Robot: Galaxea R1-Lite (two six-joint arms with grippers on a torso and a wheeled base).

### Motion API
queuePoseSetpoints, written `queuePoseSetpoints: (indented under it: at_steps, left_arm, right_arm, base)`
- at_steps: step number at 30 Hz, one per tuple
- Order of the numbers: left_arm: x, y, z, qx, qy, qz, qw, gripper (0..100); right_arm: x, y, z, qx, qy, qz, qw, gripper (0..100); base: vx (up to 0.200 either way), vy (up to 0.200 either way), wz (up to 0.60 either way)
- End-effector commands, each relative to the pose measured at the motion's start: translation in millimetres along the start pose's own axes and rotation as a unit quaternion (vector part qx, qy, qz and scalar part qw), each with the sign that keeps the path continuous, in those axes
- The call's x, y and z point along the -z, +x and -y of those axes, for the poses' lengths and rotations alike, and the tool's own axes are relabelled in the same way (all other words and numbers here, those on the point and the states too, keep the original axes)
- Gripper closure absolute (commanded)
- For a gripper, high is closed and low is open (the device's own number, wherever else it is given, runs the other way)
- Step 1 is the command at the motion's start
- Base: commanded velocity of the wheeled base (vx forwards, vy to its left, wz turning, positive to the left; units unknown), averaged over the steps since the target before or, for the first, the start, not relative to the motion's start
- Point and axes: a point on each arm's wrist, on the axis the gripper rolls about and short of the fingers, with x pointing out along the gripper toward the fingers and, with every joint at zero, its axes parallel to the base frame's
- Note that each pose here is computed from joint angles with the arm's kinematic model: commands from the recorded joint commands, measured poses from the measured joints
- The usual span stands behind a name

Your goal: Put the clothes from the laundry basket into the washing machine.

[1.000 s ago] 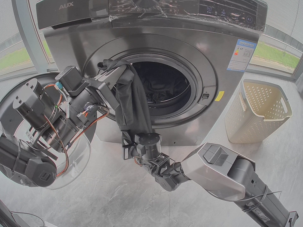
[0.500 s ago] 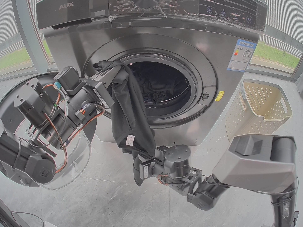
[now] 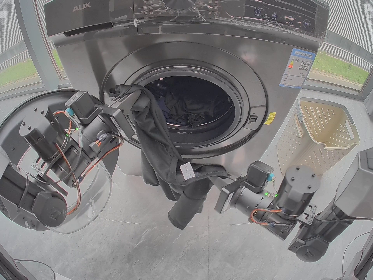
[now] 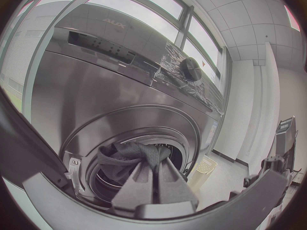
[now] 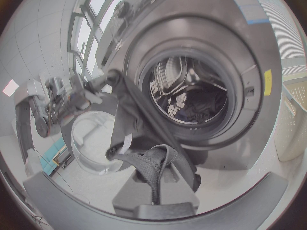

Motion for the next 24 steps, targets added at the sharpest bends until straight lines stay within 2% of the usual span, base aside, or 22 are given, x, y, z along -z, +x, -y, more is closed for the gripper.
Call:
queuePoseSetpoints:
  at_steps: [1,8,16,23,24]
  left_arm:
    - [1.1,-9,2.5,0.003,-0.005,-0.004,1.0,100]
    - [-0.8,-17,7.0,0.02,-0.007,-0.004,0.9998,100]
    - [0.2,-30,9.1,0.025,-0.009,-0.011,0.9996,100]
    - [-4.6,-30,3.6,0.015,-0.003,-0.003,0.9999,100]
    - [-13.7,-33,0.1,0.008,0.002,0.007,0.9999,100]
  right_arm:
    - [-18,-15,0.6,0.002,0.006,0.035,0.9994,100]
    - [-24,-19,10.5,0.019,0.007,0.042,0.9989,100]
    - [-25,-17,8.8,0.017,0.011,0.045,0.9988,100]
    - [-33,-22,13.3,0.024,0.011,0.057,0.998,100]
    - [-36,-23,19.9,0.035,0.01,0.062,0.9974,100]
  base:
    - [0.0,0.0,0.0]
    - [0.0,0.0,0.0]
    - [0.0,0.0,0.0]
    - [0.0,0.0,0.0]
    - [0.0,0.0,0.0]
